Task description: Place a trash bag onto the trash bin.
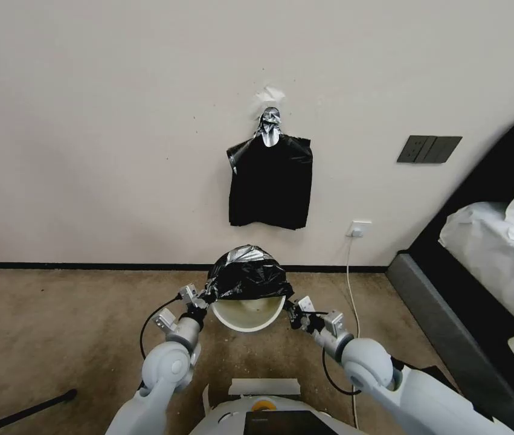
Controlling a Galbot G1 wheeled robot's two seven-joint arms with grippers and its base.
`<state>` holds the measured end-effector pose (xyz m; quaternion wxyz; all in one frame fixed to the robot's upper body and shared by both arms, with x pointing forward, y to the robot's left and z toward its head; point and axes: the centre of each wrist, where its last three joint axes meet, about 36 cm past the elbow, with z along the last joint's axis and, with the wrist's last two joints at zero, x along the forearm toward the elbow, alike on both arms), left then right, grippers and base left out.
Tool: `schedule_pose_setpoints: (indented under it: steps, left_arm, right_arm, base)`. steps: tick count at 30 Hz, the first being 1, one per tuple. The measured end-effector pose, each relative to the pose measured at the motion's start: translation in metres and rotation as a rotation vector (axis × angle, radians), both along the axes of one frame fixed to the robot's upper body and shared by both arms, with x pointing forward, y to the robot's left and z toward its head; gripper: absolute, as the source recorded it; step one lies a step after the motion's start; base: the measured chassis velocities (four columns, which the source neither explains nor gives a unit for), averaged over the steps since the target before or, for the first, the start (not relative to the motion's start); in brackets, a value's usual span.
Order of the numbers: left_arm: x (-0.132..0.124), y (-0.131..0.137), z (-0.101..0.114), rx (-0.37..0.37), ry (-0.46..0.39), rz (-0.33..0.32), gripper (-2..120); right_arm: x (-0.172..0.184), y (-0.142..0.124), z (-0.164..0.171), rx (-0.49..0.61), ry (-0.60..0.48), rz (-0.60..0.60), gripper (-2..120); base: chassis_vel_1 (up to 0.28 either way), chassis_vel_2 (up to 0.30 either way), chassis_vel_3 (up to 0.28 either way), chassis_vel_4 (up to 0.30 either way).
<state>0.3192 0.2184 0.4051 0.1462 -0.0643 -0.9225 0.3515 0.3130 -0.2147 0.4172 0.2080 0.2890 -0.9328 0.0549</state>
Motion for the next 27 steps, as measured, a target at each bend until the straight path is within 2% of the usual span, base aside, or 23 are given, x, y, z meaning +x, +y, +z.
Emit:
schedule_pose_setpoints:
  steps: [3, 6, 12, 27]
  left_arm:
    - [-0.005, -0.001, -0.004, 0.014, -0.002, -0.037, 3]
    - [-0.013, -0.001, -0.009, 0.059, -0.002, -0.096, 3]
    - [-0.018, 0.002, -0.013, 0.11, 0.009, -0.148, 1]
    - [-0.019, 0.005, -0.013, 0.157, -0.013, -0.174, 1]
  right_arm:
    - [0.009, 0.0, 0.0, 0.004, -0.05, -0.03, 0]
    - [0.028, -0.004, 0.008, 0.006, -0.106, -0.061, 0]
    - [0.048, -0.011, 0.02, 0.001, -0.134, -0.071, 0]
    - [0.059, -0.017, 0.01, -0.031, -0.102, -0.088, 0]
  base:
    - [0.0, 0.0, 0.0, 0.0]
    - [0.0, 0.0, 0.0, 0.0]
    - [0.0, 0.0, 0.0, 0.0]
    - [0.0, 0.0, 0.0, 0.0]
